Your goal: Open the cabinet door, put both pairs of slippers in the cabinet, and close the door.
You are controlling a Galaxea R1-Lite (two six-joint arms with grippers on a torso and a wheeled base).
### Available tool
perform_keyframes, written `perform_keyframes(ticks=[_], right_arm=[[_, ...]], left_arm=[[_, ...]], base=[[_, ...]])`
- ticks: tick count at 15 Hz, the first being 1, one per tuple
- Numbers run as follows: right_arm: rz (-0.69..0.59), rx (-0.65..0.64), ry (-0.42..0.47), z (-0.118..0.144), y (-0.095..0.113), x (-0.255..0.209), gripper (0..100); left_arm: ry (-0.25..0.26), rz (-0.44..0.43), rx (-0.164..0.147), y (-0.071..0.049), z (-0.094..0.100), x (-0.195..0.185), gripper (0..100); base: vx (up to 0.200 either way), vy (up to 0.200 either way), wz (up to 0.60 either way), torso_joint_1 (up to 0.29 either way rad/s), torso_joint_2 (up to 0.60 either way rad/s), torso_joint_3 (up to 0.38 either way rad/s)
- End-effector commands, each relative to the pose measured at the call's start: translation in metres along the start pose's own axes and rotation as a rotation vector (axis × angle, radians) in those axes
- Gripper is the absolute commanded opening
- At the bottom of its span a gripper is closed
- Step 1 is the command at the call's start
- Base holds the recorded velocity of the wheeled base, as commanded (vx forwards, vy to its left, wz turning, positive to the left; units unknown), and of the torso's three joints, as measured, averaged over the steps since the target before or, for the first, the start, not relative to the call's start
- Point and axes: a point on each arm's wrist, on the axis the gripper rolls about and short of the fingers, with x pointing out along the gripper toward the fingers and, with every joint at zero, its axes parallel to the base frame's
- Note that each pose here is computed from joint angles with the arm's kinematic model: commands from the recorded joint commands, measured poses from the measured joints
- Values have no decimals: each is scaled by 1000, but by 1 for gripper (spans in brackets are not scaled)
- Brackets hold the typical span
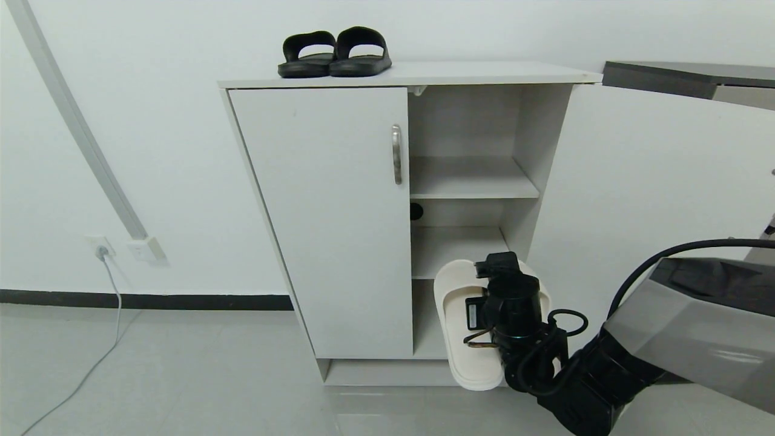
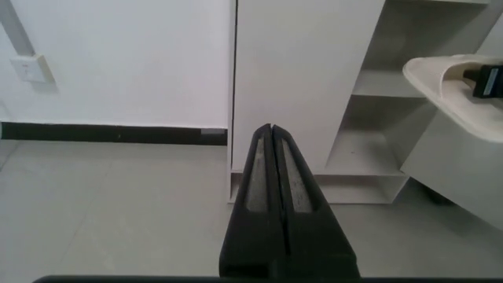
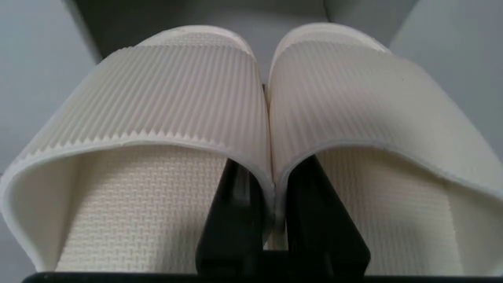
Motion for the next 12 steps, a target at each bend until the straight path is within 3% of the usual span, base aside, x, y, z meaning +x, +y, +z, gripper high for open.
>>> perform_keyframes(ticks=[1,7,12], right_arm=[[0,-6,7,-4,1,1,0],[74,-22,31,-16,7,7,0],[82,-5,-10,-11,21,23,0]], left_arm=[[3,1,0,0,0,0,0],[1,4,-13,0,0,0,0],[1,4,-13,0,0,0,0]], base=[[0,0,0,0,0,0],[0,0,0,0,0,0],[0,0,0,0,0,0]])
